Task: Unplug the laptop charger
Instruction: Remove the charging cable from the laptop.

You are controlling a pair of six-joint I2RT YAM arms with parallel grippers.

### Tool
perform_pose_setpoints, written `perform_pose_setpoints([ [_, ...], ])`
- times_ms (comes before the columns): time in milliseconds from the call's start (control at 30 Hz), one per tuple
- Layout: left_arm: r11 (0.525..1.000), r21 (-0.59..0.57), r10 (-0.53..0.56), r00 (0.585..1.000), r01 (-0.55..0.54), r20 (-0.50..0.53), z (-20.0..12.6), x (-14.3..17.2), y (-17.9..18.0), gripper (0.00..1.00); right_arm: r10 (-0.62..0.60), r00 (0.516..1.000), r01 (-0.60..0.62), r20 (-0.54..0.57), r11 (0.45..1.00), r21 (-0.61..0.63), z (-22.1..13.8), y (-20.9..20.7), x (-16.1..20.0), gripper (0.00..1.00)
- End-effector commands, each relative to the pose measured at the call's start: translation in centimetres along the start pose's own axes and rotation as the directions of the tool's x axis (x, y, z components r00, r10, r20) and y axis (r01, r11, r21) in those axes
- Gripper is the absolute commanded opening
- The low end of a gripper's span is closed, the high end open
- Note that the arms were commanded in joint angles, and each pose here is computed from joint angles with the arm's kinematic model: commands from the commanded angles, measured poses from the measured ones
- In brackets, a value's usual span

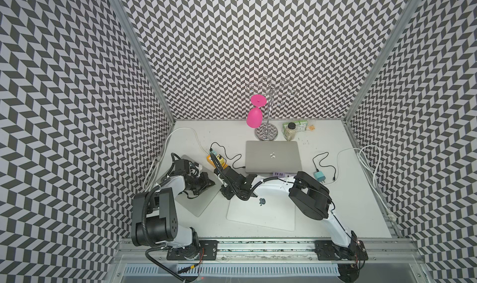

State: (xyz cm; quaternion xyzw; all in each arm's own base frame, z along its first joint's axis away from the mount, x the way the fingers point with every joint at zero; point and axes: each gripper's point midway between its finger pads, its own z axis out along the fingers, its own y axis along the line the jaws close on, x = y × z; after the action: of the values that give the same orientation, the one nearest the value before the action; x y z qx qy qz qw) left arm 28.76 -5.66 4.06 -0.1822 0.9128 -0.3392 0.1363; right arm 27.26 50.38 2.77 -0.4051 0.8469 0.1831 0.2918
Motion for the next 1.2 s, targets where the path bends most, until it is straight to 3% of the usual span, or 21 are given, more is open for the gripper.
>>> perform_pose_setpoints([
  [0, 1.0, 0.008, 0.002, 1.0, -0.002, -0.021, 0.2, 0.3, -0.2, 0.0, -0.022, 1.0, 0.022, -0.009, 1.0, 0.019, 0.7, -0.1, 0.9, 0.12],
  [533, 1.0, 0.005, 0.005, 1.0, -0.005, -0.027, 0.3, 0.4, -0.2, 0.0, -0.07, 0.997, 0.072, -0.04, 0.996, 0.049, -0.4, -0.6, 0.8, 0.02],
  [833, 1.0, 0.005, 0.004, 1.0, -0.004, -0.029, 0.4, 0.4, -0.1, 0.0, 0.045, 0.999, -0.045, 0.004, 0.998, 0.054, -1.2, -0.7, -0.5, 0.01],
  [1167, 1.0, 0.005, 0.003, 0.999, -0.003, -0.032, 0.5, 0.4, -0.1, 0.0, -0.078, 0.997, 0.079, -0.03, 0.996, 0.045, -1.6, -0.7, 0.7, 0.0],
])
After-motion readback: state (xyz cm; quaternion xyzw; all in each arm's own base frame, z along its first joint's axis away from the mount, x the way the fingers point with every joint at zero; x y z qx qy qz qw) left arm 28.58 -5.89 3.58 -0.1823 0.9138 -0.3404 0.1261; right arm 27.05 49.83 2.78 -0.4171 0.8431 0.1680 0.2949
